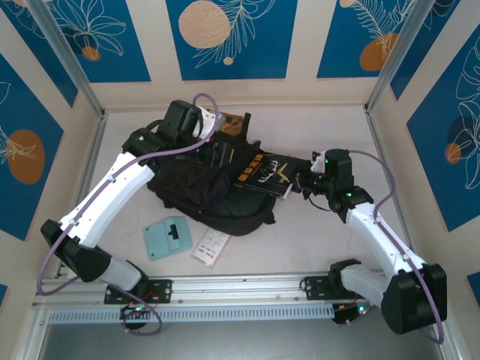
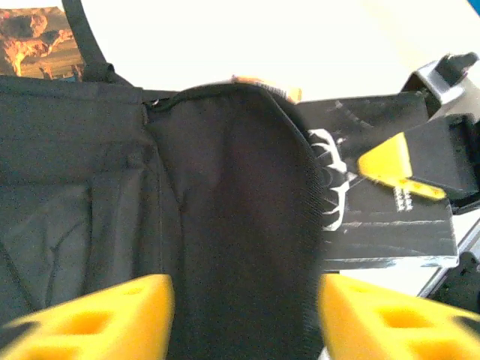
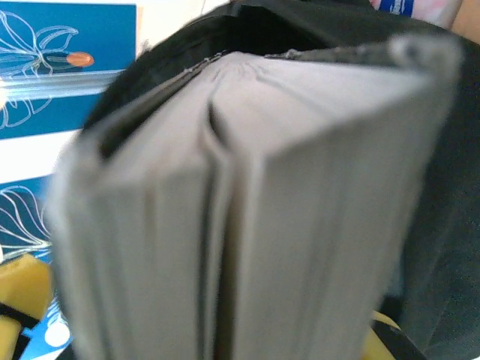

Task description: Pack books, pencil case, and school supplies into a backpack

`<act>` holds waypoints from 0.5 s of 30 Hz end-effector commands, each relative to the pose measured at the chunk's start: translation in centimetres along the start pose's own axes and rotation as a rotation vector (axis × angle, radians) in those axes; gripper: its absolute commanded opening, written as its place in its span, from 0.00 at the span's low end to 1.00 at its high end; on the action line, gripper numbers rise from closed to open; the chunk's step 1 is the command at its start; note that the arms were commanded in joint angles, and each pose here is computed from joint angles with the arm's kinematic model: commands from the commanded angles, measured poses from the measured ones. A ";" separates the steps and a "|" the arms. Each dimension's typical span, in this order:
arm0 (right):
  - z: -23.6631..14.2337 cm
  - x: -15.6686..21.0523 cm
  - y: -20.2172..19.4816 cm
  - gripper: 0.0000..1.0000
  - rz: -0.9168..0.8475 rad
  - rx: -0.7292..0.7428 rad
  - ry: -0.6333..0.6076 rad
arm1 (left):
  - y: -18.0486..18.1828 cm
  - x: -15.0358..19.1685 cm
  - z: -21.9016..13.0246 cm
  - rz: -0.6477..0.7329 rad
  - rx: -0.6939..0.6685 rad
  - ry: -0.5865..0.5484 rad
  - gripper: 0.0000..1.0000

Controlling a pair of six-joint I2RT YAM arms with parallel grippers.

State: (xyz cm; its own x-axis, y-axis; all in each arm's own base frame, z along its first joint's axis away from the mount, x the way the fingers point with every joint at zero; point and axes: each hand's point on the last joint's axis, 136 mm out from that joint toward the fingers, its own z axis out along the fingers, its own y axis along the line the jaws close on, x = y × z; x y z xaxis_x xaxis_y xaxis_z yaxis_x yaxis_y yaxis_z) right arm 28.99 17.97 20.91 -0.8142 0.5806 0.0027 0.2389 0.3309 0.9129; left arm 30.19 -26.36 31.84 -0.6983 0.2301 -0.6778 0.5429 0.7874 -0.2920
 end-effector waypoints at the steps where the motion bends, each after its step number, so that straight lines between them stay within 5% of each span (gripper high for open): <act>1: 0.1 0.9 4.7 0.00 -0.066 -0.138 0.042 | 0.2 -0.3 -0.3 -0.004 -0.015 -0.005 0.70; 6: 0.1 1.3 4.5 0.00 -0.084 -0.124 0.035 | 1.7 -1.1 -0.1 -0.003 -0.107 0.009 0.80; 15: -1.3 1.8 5.3 0.00 -0.115 -0.143 0.012 | -3.0 -0.8 4.4 0.033 0.033 0.127 0.85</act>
State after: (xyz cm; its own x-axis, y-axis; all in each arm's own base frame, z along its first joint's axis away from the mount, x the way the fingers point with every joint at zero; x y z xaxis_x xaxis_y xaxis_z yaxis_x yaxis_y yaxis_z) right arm 28.17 19.32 21.66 -0.8321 0.5546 -0.0061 0.2113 0.3272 0.9210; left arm 32.97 -29.49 30.32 -0.7317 0.2794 -0.6217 0.5362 0.7991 -0.2720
